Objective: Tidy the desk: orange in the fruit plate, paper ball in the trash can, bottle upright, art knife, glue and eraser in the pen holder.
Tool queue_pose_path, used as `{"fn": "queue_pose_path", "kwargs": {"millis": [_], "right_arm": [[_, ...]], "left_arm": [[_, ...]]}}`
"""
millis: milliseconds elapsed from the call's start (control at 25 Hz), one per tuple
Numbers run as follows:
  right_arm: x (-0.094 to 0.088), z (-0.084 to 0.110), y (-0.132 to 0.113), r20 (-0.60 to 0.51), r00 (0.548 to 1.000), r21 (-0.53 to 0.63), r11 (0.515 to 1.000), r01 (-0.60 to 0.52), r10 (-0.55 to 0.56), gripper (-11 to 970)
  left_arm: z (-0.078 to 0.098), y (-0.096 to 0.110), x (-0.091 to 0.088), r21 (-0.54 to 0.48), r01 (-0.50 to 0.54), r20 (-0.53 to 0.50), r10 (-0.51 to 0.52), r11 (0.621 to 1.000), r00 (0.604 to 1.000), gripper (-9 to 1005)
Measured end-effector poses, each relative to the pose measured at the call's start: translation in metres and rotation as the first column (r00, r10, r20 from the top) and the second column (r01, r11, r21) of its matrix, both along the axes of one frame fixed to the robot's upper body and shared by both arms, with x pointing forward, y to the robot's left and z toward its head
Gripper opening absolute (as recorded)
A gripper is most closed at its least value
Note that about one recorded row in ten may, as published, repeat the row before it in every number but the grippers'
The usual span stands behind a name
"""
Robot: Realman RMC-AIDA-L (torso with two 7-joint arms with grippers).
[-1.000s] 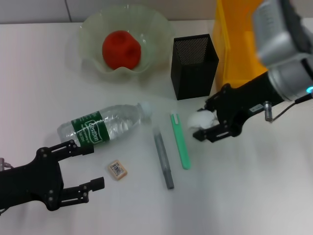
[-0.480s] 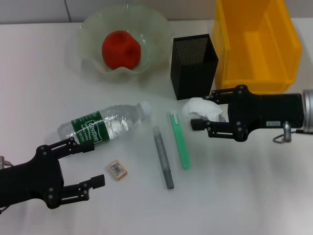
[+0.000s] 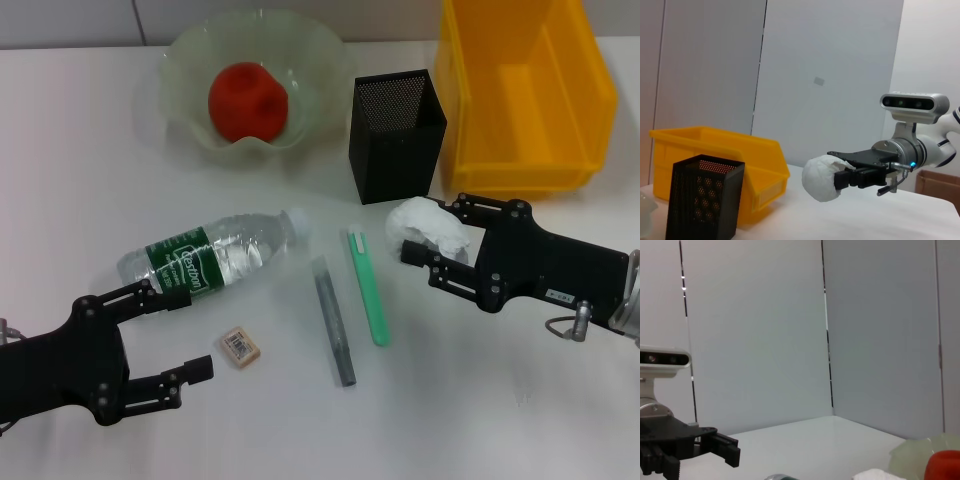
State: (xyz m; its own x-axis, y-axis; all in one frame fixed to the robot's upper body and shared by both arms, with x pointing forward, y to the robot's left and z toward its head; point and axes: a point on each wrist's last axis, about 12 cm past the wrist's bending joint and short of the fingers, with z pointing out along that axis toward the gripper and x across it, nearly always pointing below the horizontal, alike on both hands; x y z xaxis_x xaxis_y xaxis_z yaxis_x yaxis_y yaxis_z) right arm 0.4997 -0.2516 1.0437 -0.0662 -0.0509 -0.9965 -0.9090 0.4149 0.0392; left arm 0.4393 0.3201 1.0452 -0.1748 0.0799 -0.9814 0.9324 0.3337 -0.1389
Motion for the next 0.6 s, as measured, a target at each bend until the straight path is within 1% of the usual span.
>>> {"fn": "queue_pose_path", "kwargs": {"millis": [280, 360, 400, 440, 480, 520, 560, 600], "right_arm": [[-0.002, 0.000, -0.001, -0.003, 1.000, 0.010, 1.000, 0.004, -0.003, 507], [-0.001, 0.000, -0.004, 0.004, 0.999, 0.022, 0.999, 0.037, -0.037, 507], [-0.001, 0.000, -0.004, 0.004, 0.999, 0.022, 0.999, 0.037, -0.037, 507], [0.001, 0.001, -0.009, 0.018, 0.996, 0.037, 0.995, 0.090, -0.091, 506], [0.001, 0.001, -0.009, 0.018, 0.996, 0.037, 0.995, 0.090, -0.091, 506], [0.002, 0.002, -0.013, 0.025, 0.991, 0.050, 0.990, 0.130, -0.131, 506], [0.006, 0.002, -0.020, 0.028, 0.977, 0.074, 0.975, 0.209, -0.212, 506], [0.006, 0.002, -0.020, 0.028, 0.977, 0.074, 0.975, 0.209, -0.212, 506]], "left_arm": [[0.000, 0.000, 0.000, 0.000, 0.001, -0.003, -0.001, 1.000, 1.000, 720], [0.000, 0.000, -0.001, -0.001, 0.001, -0.005, -0.001, 1.000, 1.000, 719], [0.000, 0.000, -0.001, -0.001, 0.001, -0.005, -0.001, 1.000, 1.000, 719], [0.000, 0.000, -0.001, -0.002, 0.001, -0.006, -0.001, 1.000, 1.000, 718], [0.000, 0.000, -0.001, -0.002, 0.001, -0.007, -0.001, 1.000, 1.000, 718], [0.000, 0.000, -0.001, -0.003, 0.001, -0.009, -0.001, 1.000, 1.000, 717], [-0.001, 0.000, -0.002, -0.003, 0.000, -0.010, 0.000, 1.000, 1.000, 717], [-0.001, 0.000, -0.002, -0.003, 0.000, -0.010, 0.000, 1.000, 1.000, 717]]}}
